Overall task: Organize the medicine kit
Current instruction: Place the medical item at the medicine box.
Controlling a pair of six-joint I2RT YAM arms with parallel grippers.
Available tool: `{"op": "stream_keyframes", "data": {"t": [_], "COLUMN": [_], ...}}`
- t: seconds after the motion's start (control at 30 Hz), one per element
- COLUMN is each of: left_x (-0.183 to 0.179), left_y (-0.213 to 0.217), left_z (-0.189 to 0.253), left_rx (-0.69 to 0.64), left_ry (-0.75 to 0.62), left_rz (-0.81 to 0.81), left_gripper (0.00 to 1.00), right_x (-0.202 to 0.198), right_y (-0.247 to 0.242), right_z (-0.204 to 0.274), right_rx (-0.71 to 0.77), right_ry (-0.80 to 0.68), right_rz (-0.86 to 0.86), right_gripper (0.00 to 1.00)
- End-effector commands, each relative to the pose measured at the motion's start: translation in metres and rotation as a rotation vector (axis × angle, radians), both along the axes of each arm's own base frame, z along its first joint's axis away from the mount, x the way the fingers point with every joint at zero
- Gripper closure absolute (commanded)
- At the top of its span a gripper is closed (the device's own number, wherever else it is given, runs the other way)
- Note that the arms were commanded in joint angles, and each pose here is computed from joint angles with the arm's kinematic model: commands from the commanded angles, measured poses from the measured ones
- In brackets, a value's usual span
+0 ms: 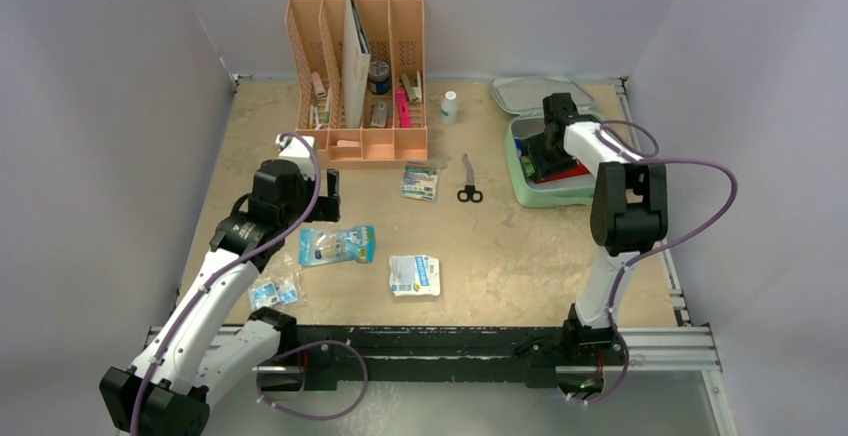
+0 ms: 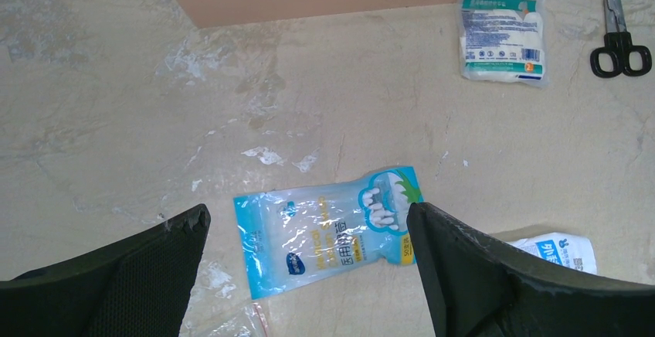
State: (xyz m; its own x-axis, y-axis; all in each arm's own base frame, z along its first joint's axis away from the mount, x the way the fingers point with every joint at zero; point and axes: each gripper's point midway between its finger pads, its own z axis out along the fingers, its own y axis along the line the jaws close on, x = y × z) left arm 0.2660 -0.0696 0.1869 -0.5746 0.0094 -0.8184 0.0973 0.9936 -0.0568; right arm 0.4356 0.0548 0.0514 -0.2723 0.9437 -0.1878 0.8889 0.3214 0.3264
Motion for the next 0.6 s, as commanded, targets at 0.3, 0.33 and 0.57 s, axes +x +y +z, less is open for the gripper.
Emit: {"op": "stream_keyframes", "data": {"t": [0.3, 0.33, 0.57], "left_x": [0.008, 0.008, 0.009], "left_y": [0.000, 0.000, 0.000], "left_z": [0.008, 0.008, 0.007], "left_rx": [0.001, 0.002, 0.005], "left_ry": [-0.028, -0.025, -0.024], "left_rz": [0.015, 0.015, 0.015], "left_gripper": [0.02, 0.02, 0.02], "right_x": [0.007, 0.006, -0.001], "right_y": [-0.004, -0.006, -0.023], "right_z": [0.027, 0.032, 0.068], "right_rx": [-0.013, -0.025, -0.139], "right_ry": [-0.021, -0.024, -0.077], "right_rz": [-0.003, 0.004, 0.075], "right_gripper": [0.24, 0.24, 0.24]}}
